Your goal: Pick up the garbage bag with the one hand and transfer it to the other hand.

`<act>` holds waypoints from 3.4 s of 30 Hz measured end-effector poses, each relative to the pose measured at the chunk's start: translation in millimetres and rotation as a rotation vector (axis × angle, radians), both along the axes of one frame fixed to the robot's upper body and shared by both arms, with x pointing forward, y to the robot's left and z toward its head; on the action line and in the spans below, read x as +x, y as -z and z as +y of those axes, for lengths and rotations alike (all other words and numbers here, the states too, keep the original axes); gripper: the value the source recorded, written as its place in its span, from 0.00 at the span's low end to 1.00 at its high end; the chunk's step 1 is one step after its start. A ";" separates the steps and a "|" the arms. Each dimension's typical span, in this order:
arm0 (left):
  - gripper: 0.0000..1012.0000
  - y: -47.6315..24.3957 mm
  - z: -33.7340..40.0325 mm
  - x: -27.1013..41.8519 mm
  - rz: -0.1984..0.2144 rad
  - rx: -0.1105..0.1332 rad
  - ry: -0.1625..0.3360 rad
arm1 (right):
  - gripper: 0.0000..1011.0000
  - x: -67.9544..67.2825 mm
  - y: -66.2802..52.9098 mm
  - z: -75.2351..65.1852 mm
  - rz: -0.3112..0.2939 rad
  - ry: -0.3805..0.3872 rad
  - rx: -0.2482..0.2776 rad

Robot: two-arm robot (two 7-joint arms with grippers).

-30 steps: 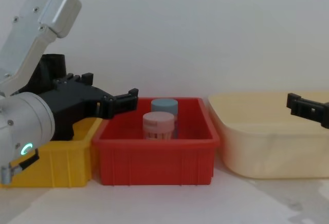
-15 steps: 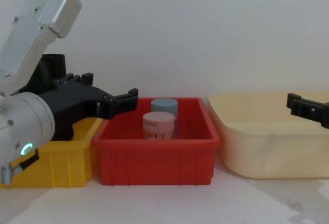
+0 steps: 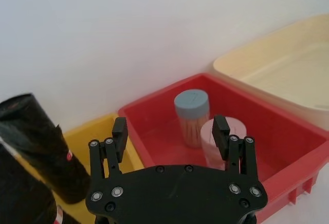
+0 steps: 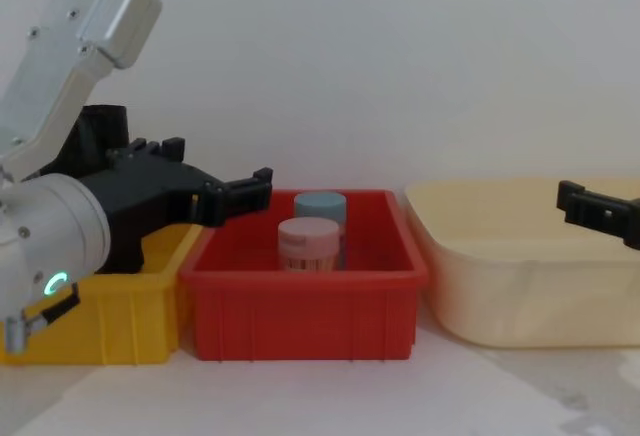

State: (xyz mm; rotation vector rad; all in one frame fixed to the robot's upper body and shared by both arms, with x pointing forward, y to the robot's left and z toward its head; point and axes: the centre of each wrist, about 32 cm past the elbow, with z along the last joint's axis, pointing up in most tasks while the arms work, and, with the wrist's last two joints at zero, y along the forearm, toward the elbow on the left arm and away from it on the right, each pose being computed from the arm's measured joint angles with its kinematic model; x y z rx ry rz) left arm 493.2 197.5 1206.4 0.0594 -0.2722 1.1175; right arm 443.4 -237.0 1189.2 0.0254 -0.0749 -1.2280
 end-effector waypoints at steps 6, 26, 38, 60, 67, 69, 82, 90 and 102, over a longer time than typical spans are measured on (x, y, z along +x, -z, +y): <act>0.99 -15.8 -3.1 3.3 -0.023 0.015 0.037 | 0.99 2.6 -10.0 2.4 -0.005 -0.029 -0.008; 0.99 -102.1 58.9 -11.0 -0.067 0.094 0.034 | 0.99 32.1 -82.6 64.8 -0.083 -0.219 -0.021; 0.99 -104.3 125.7 -37.8 0.030 0.078 -0.055 | 0.99 47.7 -98.9 107.9 -0.023 -0.329 -0.055; 0.99 -69.3 159.8 -30.5 0.162 0.035 -0.060 | 0.99 64.9 -96.6 138.5 0.096 -0.411 -0.103; 0.99 -59.6 159.9 -17.8 0.187 0.028 -0.036 | 0.99 66.2 -97.9 142.4 0.109 -0.429 -0.111; 0.99 -58.6 159.7 -15.0 0.190 0.027 -0.034 | 0.99 66.5 -97.9 142.8 0.113 -0.432 -0.113; 0.99 -50.7 158.7 9.3 0.205 0.017 -0.015 | 0.99 70.1 -96.9 142.0 0.137 -0.437 -0.129; 0.99 -49.6 154.8 23.5 0.208 -0.007 0.028 | 0.99 74.3 -94.8 140.8 0.154 -0.432 -0.133; 0.99 -46.3 146.7 40.0 0.228 -0.061 0.073 | 0.99 82.2 -88.5 139.5 0.184 -0.431 -0.139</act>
